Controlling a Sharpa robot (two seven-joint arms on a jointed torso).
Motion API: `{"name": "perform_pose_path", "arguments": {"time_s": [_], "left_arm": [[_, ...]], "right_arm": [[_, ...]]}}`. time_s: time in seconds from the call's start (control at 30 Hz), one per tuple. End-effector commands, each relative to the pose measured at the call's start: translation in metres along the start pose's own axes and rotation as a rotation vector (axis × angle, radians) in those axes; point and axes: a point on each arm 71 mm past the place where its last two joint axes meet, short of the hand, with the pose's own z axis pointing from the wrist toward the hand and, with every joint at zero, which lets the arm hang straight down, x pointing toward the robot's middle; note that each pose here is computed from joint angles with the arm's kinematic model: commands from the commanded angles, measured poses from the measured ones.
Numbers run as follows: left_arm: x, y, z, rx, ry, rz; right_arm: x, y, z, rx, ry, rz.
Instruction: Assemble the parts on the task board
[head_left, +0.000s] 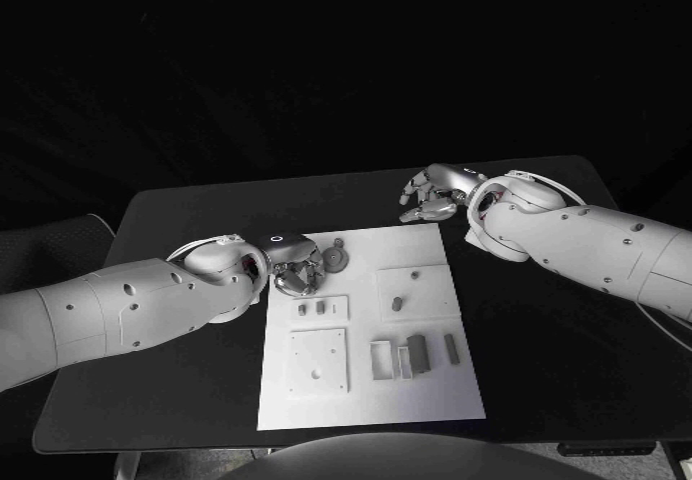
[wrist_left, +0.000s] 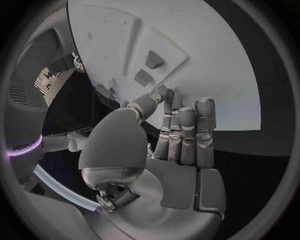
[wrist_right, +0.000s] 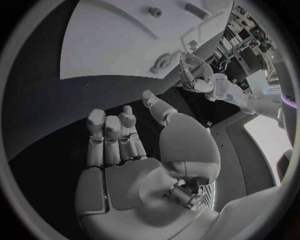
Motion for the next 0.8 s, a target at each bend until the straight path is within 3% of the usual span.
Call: {"name": "perform_pose_path", "arguments": {"time_s": [0.03,0.8], "left_arm": [[0.0052,-0.0033,0.0016,0.009,0.036,0.0],[0.0033,0.0016,0.0,-0.001,-0.003,-0.004]], "right_arm": [[0.0008,0.0008,-0.0002,-0.009,0.01,0.001],[0.0001,-0.0007,-0.0008,-0.005,0.007,0.0]]}}
